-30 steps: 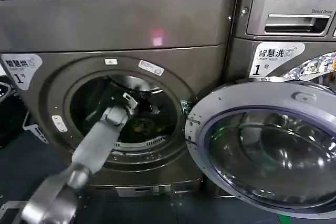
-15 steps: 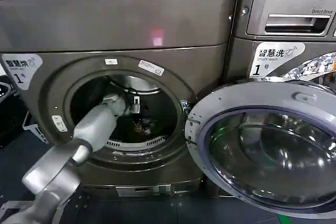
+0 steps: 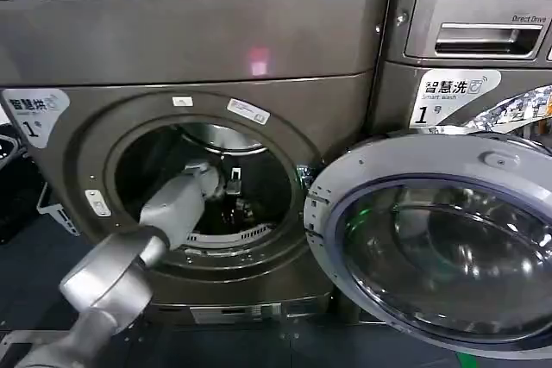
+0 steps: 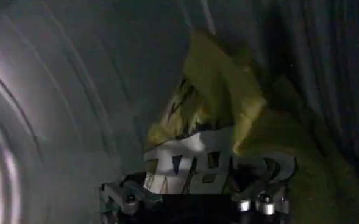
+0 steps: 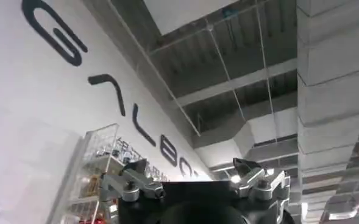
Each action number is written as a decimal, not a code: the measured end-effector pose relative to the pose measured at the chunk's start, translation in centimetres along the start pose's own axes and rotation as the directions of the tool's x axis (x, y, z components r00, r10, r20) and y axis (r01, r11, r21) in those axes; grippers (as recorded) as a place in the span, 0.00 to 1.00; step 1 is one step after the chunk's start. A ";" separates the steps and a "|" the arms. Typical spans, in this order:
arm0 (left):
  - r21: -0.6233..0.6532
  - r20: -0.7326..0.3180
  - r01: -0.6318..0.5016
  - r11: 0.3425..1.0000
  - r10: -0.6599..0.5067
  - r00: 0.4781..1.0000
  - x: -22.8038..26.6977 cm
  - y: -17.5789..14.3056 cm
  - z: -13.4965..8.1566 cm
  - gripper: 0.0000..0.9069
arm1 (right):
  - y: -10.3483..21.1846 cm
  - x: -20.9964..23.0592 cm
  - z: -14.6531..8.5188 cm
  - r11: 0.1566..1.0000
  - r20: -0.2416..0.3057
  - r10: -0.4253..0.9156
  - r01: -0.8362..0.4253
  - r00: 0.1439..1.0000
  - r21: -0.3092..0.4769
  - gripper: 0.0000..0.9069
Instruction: Grasp the clothes from the dryer.
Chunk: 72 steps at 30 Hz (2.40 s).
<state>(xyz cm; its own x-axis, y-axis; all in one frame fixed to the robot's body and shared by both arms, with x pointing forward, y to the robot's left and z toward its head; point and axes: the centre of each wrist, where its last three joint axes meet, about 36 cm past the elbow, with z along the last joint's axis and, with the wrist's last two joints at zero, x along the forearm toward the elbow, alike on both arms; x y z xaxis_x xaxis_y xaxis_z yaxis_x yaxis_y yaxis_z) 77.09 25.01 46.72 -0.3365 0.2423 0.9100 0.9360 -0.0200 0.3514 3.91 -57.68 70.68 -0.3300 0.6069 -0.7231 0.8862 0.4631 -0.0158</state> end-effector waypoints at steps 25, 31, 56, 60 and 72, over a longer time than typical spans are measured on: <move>0.042 0.046 -0.035 0.999 0.033 0.998 -0.4 -0.7 1.5 0.00 | -0.1 0.2 0.0 1.000 -0.002 0.007 -0.007 1.000 0.002 1.00; 0.092 0.101 0.068 0.993 -0.078 0.992 -0.6 -1.3 1.9 0.00 | 0.2 0.5 0.3 1.000 -0.008 0.006 -0.006 1.000 -0.005 1.00; 0.763 0.128 0.532 0.367 -0.893 0.432 0.6 -8.2 -0.2 0.00 | 0.5 0.4 0.0 1.000 -0.003 -0.017 0.017 1.000 0.018 1.00; 0.831 0.057 0.517 0.207 -0.955 0.291 0.6 -10.5 -0.5 0.00 | 0.6 0.4 0.1 0.999 0.002 -0.020 0.020 1.000 0.041 1.00; 0.882 -0.033 0.471 0.000 -0.997 0.063 -0.5 -16.2 -2.9 0.00 | -0.1 0.0 -0.1 0.999 0.031 -0.011 0.010 0.999 0.051 1.00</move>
<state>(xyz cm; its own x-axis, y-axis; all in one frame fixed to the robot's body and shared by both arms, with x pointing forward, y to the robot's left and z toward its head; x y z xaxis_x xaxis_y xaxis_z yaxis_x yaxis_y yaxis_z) 61.75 22.37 41.21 -0.9582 0.0030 -0.2860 -0.0669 0.9698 0.2345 3.79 -57.64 70.71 -0.3297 0.5814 -0.7439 0.8984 0.4353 -0.0580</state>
